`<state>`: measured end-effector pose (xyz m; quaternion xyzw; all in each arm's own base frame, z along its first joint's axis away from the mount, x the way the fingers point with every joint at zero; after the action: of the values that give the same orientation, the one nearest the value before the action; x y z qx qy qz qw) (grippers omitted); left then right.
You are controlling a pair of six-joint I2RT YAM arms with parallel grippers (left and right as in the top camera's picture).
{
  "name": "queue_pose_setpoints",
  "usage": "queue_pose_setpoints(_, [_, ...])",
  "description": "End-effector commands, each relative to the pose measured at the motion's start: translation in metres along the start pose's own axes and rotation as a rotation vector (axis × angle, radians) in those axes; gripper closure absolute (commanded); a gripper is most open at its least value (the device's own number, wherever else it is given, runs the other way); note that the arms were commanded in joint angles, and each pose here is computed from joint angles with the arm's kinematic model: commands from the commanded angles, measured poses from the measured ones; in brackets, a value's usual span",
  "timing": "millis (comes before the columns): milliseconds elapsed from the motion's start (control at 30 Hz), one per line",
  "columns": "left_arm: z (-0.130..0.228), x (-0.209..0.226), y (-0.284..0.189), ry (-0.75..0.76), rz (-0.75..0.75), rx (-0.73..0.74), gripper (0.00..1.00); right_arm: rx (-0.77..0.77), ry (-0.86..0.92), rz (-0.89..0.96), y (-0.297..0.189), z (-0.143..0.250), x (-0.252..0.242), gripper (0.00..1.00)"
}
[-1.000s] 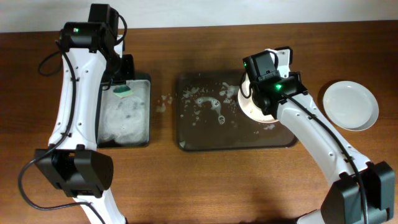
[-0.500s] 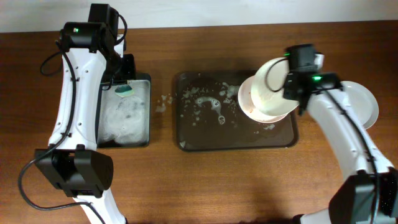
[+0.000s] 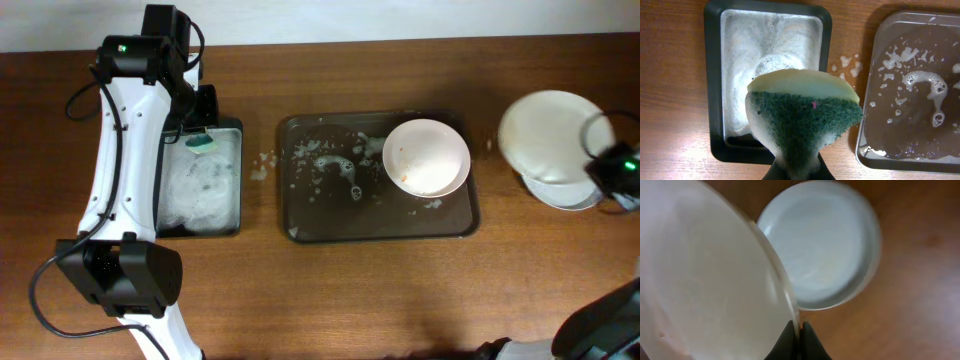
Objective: Clean dirty plates on tray and stack at the side
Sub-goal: 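Carry the plate right and stack it on the cleaned plate, then move right gripper back to the tray and grip the last white plate's rim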
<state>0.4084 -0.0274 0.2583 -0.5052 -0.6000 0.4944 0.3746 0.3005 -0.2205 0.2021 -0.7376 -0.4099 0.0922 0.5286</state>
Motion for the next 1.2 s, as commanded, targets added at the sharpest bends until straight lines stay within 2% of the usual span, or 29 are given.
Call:
queue_pose_setpoints(0, [0.002,0.001,-0.013,0.01,0.015,-0.029,0.99,-0.038,0.077,-0.006,-0.007,-0.012,-0.026,0.96])
queue_pose_setpoints(200, [0.002,0.001,-0.013,0.01,0.015,-0.029,0.99,-0.077,0.122,0.096,0.013,-0.026,-0.064,0.96])
queue_pose_setpoints(333, [0.002,0.001,-0.013,0.009,0.015,-0.029,0.99,-0.046,0.132,0.121,0.036,-0.025,-0.074,0.96])
queue_pose_setpoints(733, [0.002,0.001,-0.013,0.009,0.015,-0.03,0.99,0.077,0.134,0.103,0.098,-0.008,-0.079,0.95])
queue_pose_setpoints(800, [0.002,0.001,-0.013,0.009,0.015,-0.029,0.99,0.074,0.103,0.1,0.103,-0.008,-0.068,0.9])
queue_pose_setpoints(1000, [0.002,0.001,-0.013,0.009,0.015,-0.029,0.99,0.076,0.061,0.097,0.107,-0.007,-0.052,0.49])
queue_pose_setpoints(1067, [0.002,0.001,-0.013,0.01,0.015,-0.028,0.99,0.08,0.062,0.08,0.107,-0.007,-0.049,0.45])
queue_pose_setpoints(1167, [0.002,0.001,-0.013,0.01,0.015,-0.028,0.99,0.088,0.062,0.008,0.09,-0.018,-0.033,0.45])
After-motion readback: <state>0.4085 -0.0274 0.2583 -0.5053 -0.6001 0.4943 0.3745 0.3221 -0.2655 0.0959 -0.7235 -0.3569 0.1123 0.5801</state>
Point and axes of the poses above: each gripper's point midway between its finger pads, its own y axis out along the fingers, its own x axis along the line the jaws close on, z = x × y, the point moved 5 cm from there along -y, back along the fingers, and after that the axes turned 7 degrees about -y, right-handed, at the moved point
